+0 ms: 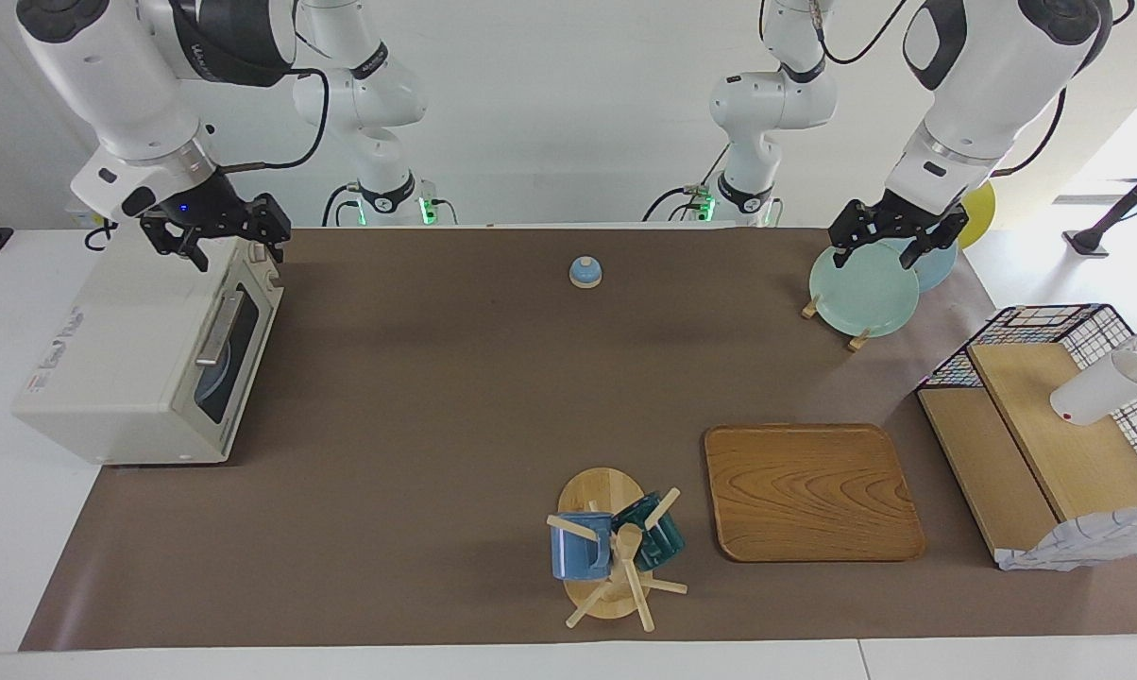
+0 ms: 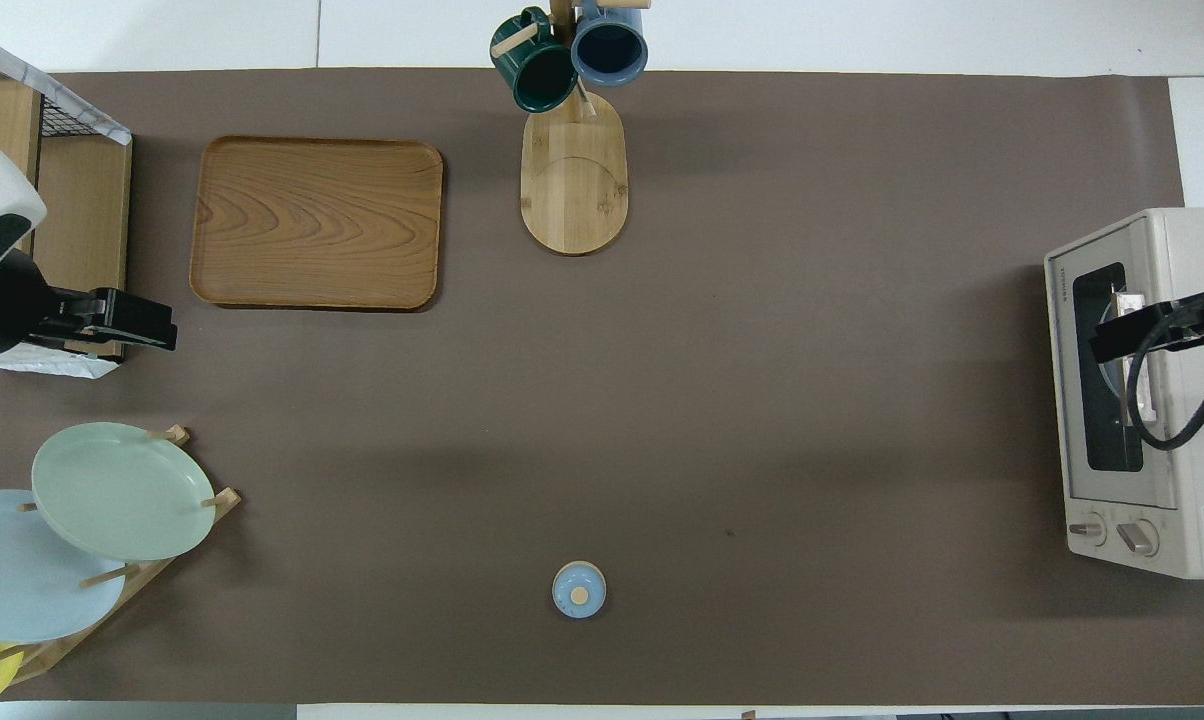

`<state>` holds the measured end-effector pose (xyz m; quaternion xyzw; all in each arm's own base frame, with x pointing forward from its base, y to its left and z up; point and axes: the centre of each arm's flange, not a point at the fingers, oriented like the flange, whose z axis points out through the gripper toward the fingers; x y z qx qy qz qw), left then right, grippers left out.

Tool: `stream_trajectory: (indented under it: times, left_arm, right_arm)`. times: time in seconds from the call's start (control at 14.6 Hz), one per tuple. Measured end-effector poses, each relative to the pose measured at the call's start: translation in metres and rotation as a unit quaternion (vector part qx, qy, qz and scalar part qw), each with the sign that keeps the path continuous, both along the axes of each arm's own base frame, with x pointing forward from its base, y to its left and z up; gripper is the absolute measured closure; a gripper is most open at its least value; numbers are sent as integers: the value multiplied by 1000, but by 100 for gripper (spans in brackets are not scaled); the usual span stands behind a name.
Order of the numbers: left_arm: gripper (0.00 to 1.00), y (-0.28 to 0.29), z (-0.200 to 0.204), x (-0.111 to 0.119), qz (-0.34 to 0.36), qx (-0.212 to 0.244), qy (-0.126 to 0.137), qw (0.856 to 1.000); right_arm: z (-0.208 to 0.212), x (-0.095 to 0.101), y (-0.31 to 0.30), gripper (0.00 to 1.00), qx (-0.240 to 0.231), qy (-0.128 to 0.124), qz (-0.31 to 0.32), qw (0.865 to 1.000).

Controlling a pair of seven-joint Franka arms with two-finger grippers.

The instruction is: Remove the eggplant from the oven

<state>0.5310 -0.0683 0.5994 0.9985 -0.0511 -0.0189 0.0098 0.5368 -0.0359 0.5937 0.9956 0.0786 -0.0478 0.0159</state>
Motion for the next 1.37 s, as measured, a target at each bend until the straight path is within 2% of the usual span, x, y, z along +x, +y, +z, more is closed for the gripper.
stream_trajectory:
  times: [0.55,0.62,0.75,0.96,1.09,1.37]
  left_arm:
    - [0,0,0,0,0,0,0,1000]
    - [0,0,0,0,0,0,0,1000]
    - [0,0,0,0,0,0,0,1000]
    - [0,0,0,0,0,0,0,1000]
    - [0,0,0,0,0,0,0,1000]
    - [0,0,0,0,0,0,0,1000]
  right_arm:
    - [1,0,-3,0,0,-1,-5,1000]
    - [1,0,-4,7,0,-4,-6,1000]
    - [-2,4,-5,32,-1,-20,-5,1000]
    - [-38,5,-7,65,0,-39,-5,999]
    - [-79,4,-20,97,-10,-28,-10,1000]
    - [-96,7,-37,99,-60,-13,0,998]
